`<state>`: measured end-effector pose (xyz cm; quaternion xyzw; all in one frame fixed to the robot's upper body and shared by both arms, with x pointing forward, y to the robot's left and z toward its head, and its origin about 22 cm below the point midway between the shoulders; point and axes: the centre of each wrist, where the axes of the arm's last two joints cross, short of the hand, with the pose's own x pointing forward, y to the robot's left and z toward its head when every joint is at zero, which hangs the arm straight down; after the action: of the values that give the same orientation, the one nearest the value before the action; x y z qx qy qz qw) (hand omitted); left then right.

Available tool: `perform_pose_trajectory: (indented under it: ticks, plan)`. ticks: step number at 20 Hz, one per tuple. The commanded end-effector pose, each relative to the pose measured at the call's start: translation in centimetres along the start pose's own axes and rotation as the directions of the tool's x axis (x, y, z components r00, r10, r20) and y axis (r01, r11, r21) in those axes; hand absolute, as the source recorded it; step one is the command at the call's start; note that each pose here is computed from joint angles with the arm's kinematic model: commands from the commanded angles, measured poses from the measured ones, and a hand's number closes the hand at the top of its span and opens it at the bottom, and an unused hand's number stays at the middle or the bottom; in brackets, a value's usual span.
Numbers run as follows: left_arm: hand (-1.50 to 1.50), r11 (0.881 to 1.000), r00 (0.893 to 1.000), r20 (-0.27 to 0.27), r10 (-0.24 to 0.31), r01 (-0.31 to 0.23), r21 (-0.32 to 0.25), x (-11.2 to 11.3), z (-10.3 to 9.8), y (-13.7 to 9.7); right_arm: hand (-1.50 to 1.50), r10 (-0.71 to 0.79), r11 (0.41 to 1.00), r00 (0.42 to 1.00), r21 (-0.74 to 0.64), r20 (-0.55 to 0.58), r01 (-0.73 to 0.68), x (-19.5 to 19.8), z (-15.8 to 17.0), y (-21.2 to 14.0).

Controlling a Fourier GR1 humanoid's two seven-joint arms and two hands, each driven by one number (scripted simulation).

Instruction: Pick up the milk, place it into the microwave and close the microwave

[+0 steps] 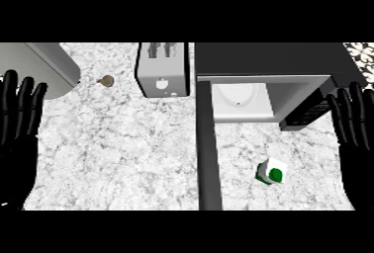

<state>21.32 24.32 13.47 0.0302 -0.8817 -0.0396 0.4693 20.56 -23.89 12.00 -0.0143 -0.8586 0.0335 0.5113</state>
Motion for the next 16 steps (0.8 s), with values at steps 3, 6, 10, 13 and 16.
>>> perform_pose_trajectory:
  ticks: [3, 6, 10, 13, 16]
  plan:
    - [-1.50, 1.000, 0.999, -0.039, -0.009, 0.008, -0.018, 0.7, 1.3, -1.2, -1.50, 0.014, 0.996, 1.000, -0.094, 0.011, -0.013, 2.2, 0.3, 4.2]
    - [-1.50, 0.999, 0.997, -0.070, -0.029, 0.026, -0.033, 2.7, 2.2, -1.1, -1.50, 0.084, 0.982, 0.996, -0.173, 0.030, -0.077, 3.0, 1.8, 6.2]
    - [-1.50, 0.983, 0.962, -0.199, 0.186, -0.183, 0.032, 0.7, 3.7, -2.5, -1.50, -0.177, 0.984, 0.982, 0.011, -0.071, 0.178, 1.3, 2.2, 10.9]
    - [-1.50, 0.986, 0.968, -0.190, 0.164, -0.161, 0.030, 2.1, 5.7, 0.0, -1.50, -0.193, 0.981, 0.980, 0.020, -0.057, 0.194, 3.4, 3.2, 11.2]
    - [-1.50, 0.986, 0.965, -0.202, 0.166, -0.163, 0.035, 1.6, 6.3, -0.9, -1.50, -0.164, 0.986, 0.984, 0.011, -0.068, 0.165, 3.3, 3.7, 12.6]
